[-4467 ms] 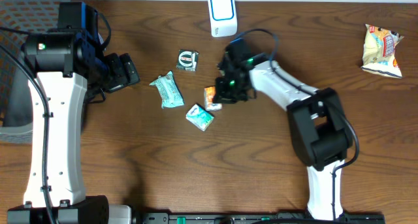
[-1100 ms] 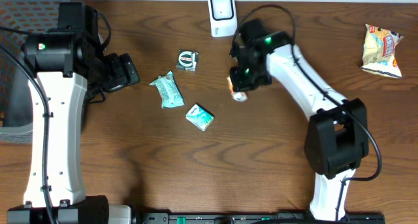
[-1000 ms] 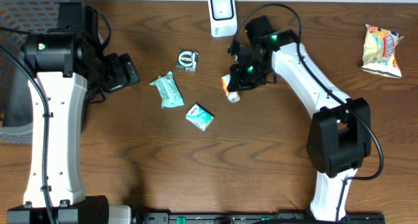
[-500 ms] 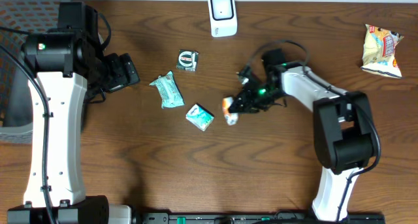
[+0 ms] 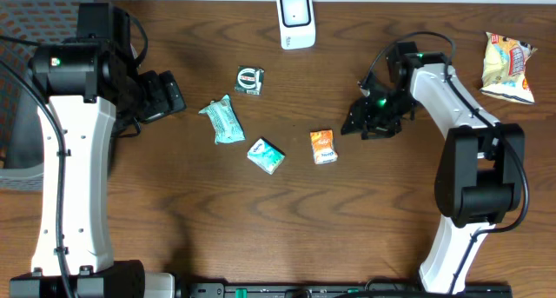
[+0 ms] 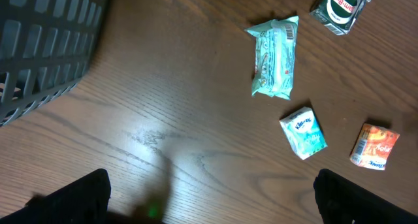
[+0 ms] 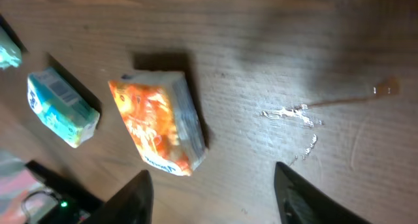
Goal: Scan the item barcode
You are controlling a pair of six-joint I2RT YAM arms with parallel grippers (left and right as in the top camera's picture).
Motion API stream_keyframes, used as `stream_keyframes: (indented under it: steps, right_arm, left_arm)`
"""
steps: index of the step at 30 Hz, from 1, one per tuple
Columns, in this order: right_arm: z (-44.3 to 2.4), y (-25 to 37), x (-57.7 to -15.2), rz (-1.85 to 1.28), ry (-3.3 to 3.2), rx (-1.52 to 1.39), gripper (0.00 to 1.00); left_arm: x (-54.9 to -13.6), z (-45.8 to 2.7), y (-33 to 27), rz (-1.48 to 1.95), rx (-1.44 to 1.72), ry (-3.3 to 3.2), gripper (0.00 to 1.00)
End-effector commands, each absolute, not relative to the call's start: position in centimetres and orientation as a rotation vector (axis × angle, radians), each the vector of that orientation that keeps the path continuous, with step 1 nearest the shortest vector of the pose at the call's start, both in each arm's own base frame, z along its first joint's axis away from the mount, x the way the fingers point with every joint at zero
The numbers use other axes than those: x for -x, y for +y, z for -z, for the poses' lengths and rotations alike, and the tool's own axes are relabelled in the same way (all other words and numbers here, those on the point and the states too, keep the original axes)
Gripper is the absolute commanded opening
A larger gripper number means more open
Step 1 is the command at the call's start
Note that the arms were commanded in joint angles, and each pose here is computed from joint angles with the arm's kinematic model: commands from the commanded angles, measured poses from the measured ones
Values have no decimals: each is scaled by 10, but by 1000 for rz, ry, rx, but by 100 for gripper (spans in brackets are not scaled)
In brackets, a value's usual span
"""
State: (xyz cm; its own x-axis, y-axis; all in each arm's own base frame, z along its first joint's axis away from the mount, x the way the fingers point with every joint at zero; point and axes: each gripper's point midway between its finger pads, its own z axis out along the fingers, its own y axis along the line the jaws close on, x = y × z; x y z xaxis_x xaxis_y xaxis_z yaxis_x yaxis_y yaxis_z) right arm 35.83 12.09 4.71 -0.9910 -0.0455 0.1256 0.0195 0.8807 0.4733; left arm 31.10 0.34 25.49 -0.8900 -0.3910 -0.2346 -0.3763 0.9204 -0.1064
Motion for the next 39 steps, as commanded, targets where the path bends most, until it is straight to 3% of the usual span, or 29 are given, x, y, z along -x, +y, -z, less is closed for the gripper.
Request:
stream_keyframes:
  steps: [1,3,7,15,17,22,26,31,39]
  right_arm:
    - [-45,137,-355,719,-2924,-131,64]
    - [-41,147,-352,731,-2923,-141,72]
    - [-27,165,-348,739,-2927,-128,73]
    - [3,178,-334,736,-2928,-53,59]
    - [9,179,-329,731,-2924,-60,54]
    - [18,177,-320,712,-2914,-61,19]
    - [10,181,-325,779,-2900,-51,1]
    - [-34,208,-339,1195,-2787,-142,1]
    - [-147,226,-364,2055,-2418,-410,1]
  left_arm:
    - [-310,-253,4,81,597,2834,98]
    - [-310,-253,4,81,598,2833,98]
    - [-310,-253,4,81,597,2834,98]
    - [-310,-253,4,81,598,2833,98]
    - [-310,-253,4,81,598,2833,98]
    - [-310,-253,4,81,598,2833,98]
    - [-310,-253,4,81,598,2833,98]
    - [-310,-253,4,81,597,2834,98]
    - [-310,-253,4,81,597,2834,98]
